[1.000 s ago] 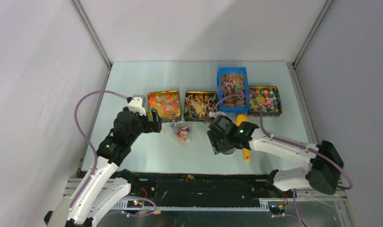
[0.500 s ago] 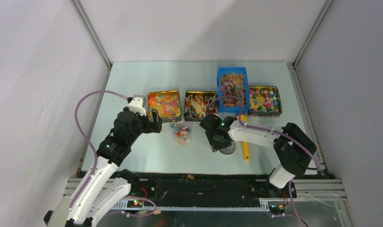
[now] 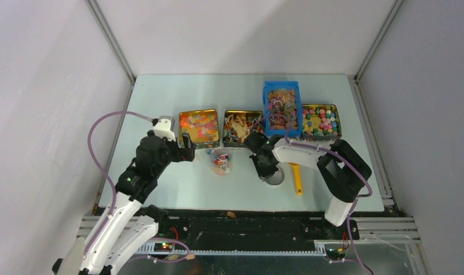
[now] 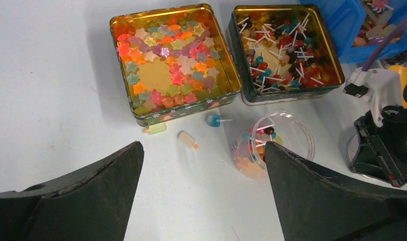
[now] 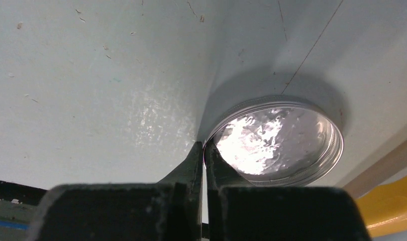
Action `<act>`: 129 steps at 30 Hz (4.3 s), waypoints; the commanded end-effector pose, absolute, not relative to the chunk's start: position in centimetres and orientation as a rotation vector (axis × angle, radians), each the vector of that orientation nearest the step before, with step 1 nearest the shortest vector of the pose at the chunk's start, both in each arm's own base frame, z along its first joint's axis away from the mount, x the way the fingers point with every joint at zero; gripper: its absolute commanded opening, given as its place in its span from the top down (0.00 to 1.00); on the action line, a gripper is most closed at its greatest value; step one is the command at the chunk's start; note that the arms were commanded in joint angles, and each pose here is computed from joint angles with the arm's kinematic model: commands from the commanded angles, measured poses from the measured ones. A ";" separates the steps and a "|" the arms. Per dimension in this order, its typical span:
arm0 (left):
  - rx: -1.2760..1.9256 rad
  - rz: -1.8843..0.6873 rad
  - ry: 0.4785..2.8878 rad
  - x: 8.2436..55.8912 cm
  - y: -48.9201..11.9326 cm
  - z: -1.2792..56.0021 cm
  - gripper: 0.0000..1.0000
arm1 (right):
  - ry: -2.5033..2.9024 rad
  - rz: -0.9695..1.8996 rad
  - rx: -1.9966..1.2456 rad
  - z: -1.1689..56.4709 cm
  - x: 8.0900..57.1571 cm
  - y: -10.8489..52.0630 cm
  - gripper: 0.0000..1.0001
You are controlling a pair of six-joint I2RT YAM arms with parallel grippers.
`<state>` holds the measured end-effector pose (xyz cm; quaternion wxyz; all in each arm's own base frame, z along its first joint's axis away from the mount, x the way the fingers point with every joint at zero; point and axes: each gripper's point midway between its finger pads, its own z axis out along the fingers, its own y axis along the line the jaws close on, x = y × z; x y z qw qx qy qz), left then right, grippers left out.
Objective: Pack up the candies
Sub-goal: Pick up the bottle lid at the center of the board.
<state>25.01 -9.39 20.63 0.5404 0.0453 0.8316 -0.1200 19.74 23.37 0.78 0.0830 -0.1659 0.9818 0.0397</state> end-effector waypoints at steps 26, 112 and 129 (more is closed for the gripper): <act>1.301 -1.001 1.258 11.5 -21.0 31.3 0.02 | 2.002 1.711 -1.206 32.0 6.9 28.0 1.00; 0.159 -1.098 1.664 22.8 -19.1 33.3 1.00 | 2.045 1.490 -0.310 31.3 22.1 31.2 0.03; 0.317 -1.508 1.709 21.1 -21.6 34.0 0.99 | 1.868 1.757 -0.495 33.3 21.3 34.4 0.18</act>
